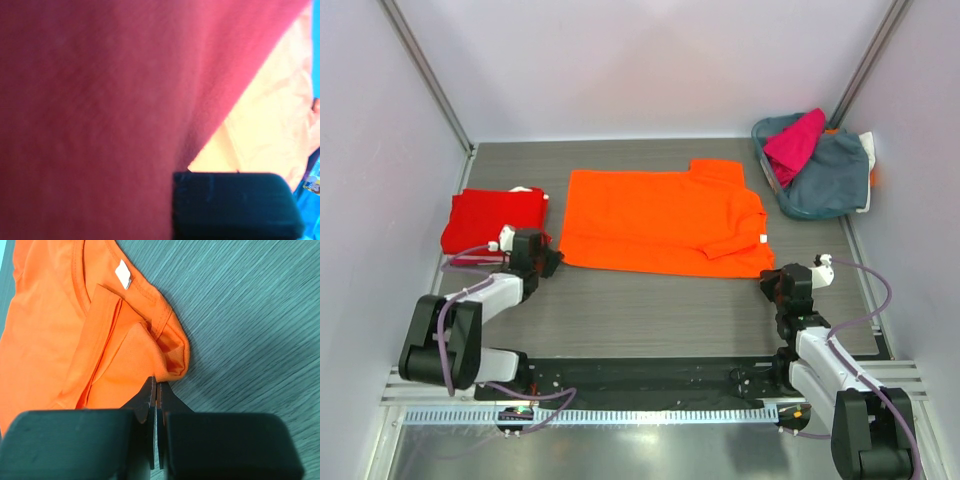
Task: Fold and stack the t-shirts
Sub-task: Fold the tshirt
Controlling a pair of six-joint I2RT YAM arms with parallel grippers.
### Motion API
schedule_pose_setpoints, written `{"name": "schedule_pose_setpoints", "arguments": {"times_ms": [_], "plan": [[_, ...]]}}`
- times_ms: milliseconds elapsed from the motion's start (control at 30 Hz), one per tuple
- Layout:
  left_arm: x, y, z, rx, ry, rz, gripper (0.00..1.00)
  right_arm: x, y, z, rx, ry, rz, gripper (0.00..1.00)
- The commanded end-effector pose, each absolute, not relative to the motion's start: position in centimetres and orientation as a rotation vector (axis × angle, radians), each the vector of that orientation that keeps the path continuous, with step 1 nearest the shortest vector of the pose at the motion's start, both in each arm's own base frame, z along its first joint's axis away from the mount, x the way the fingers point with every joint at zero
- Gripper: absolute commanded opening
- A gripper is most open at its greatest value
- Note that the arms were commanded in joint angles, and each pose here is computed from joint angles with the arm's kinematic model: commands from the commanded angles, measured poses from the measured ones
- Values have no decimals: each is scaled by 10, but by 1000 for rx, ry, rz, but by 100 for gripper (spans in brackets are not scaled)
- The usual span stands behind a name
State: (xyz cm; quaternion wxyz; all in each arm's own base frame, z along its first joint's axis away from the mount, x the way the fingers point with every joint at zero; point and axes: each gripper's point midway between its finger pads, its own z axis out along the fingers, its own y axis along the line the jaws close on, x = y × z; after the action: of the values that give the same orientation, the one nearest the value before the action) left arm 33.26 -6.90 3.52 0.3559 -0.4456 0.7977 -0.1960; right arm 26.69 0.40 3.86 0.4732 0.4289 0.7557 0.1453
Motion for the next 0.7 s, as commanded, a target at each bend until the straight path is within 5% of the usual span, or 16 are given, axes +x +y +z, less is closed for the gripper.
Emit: {"name": "schedule_pose_setpoints", "arguments": {"times_ms": [0,667], "plan": [[328,-59,46,-1119,2045,-438,0,274,3,51,1026,1808,364,1],[311,-57,77,-1094,2026,-408,0,290,4,87,1142,1844,363,1]]}}
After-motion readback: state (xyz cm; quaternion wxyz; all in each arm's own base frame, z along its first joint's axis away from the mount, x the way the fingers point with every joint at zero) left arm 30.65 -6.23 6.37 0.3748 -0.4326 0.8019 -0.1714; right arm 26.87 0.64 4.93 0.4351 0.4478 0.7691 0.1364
